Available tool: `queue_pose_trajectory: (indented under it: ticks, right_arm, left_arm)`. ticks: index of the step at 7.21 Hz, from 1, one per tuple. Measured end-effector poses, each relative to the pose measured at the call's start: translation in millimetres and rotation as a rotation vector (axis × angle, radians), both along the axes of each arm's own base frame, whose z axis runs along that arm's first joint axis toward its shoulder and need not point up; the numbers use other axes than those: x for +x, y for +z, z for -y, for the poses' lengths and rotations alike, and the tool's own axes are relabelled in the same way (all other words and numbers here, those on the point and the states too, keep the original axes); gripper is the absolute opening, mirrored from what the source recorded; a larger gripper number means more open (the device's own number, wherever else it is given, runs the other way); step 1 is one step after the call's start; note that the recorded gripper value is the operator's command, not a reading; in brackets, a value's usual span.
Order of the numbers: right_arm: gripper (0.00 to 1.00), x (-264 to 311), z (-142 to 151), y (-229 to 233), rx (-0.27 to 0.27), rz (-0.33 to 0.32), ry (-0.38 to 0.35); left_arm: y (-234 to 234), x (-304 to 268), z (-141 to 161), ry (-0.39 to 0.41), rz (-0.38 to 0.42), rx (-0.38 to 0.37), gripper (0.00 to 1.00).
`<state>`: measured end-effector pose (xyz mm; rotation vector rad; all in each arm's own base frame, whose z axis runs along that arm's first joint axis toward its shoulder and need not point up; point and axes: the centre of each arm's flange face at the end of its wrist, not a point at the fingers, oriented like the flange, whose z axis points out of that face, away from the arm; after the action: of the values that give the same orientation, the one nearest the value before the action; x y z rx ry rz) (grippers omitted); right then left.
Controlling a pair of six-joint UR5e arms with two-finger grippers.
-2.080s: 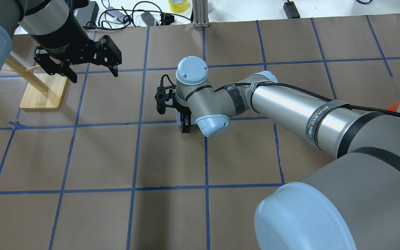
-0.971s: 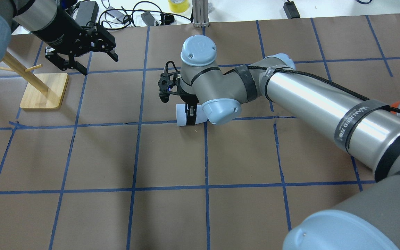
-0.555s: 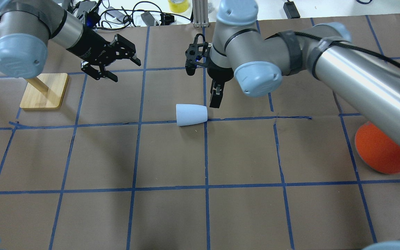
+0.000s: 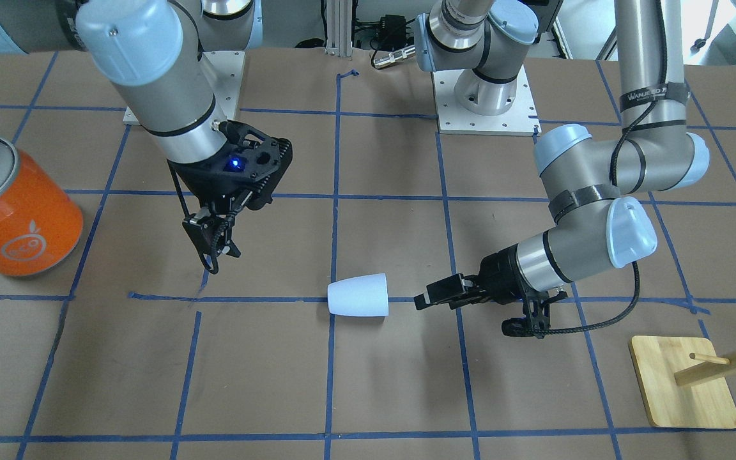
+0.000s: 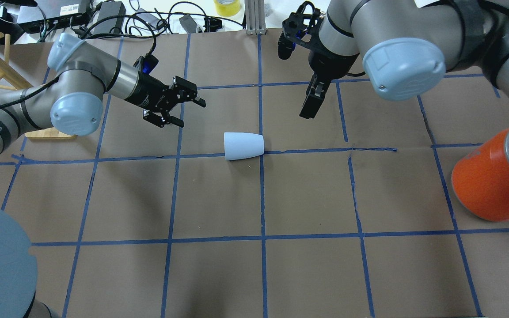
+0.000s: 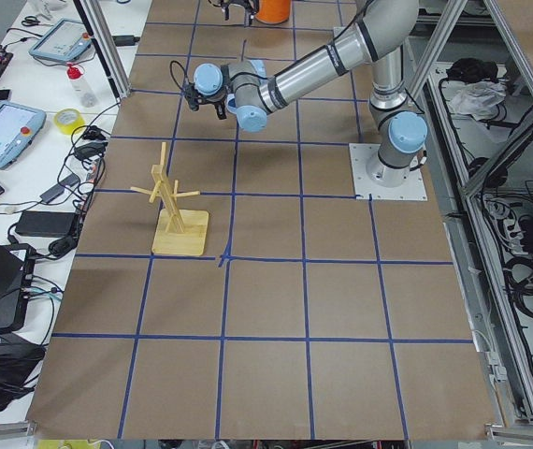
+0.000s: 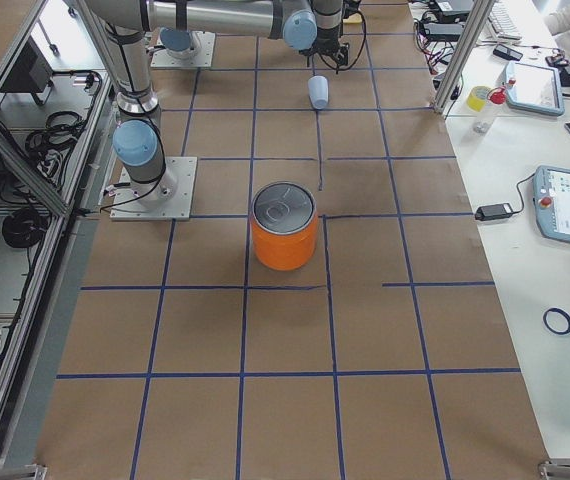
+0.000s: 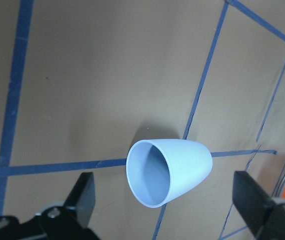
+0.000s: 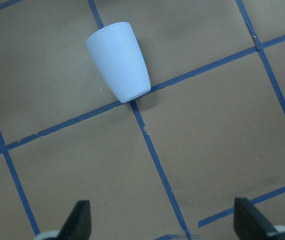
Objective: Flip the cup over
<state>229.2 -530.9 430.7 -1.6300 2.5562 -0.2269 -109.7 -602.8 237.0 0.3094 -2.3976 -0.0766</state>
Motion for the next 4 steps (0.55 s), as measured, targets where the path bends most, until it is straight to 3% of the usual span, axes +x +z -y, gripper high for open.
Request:
queue_pose_trajectory:
  ticks: [2, 4]
  right_arm:
    - [1.00, -10, -20, 30, 0.002, -0.023, -0.211]
    - [1.00, -21, -35, 56, -0.032, -0.034, -0.349]
  left_arm:
    - [-27, -33, -11, -0.024, -0.133, -0.004, 0.94]
    - [-39, -73, -26, -0.079, -0.172, 0.002, 0.94]
